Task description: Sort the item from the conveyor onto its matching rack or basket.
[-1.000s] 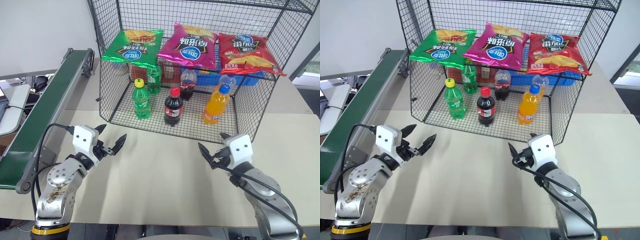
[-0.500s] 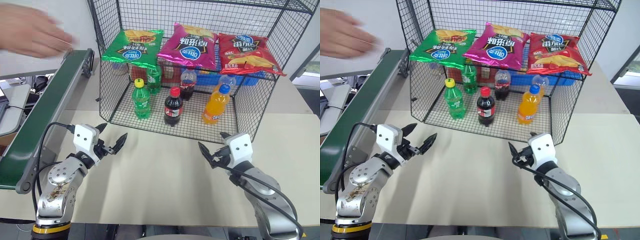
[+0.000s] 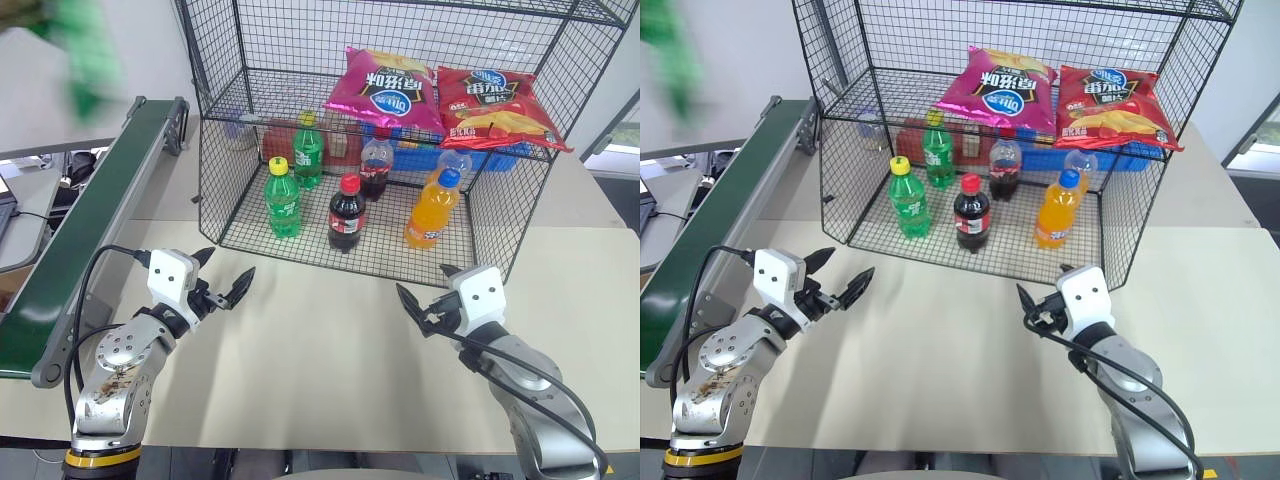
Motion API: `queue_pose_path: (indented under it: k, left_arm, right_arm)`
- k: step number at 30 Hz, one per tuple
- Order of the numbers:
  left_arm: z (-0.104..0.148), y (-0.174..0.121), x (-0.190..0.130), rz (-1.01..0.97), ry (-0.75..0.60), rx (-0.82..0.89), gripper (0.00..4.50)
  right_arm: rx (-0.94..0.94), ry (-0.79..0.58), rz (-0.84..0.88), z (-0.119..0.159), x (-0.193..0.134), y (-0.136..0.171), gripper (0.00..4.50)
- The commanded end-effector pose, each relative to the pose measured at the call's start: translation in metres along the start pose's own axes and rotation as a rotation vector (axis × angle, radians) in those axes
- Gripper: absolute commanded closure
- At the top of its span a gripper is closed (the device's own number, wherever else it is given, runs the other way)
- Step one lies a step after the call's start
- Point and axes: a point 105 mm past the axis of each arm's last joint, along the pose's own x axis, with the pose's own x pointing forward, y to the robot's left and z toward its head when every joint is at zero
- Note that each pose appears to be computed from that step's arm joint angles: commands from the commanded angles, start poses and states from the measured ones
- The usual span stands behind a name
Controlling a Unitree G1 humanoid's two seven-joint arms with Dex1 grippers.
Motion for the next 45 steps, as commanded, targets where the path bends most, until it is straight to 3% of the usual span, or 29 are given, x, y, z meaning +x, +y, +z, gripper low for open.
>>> queue_pose_path:
  k: [1,26,31,40,45]
  left_arm:
    - [0.010,-0.003,-0.001,-0.015,-0.035,0.017,0.00]
    - [0.002,0.009,-0.012,0.068,0.002,0.003,0.00]
    - [0.013,0.030,-0.018,0.155,-0.026,-0.066,0.00]
    - [0.066,0.126,-0.054,0.475,-0.213,-0.469,0.00]
    - [0.046,0.156,-0.070,0.592,-0.112,-0.718,0.00]
  right_arm:
    - [-0.017,-0.054,-0.011,0.014,-0.002,-0.003,0.03]
    - [-0.033,-0.060,0.049,0.014,0.001,0.000,0.03]
    - [-0.042,-0.136,0.203,0.047,0.012,0.008,0.03]
    - [0.031,-0.326,0.582,0.142,0.030,0.037,0.03]
    - [0.012,-0.364,0.771,0.175,0.026,0.057,0.03]
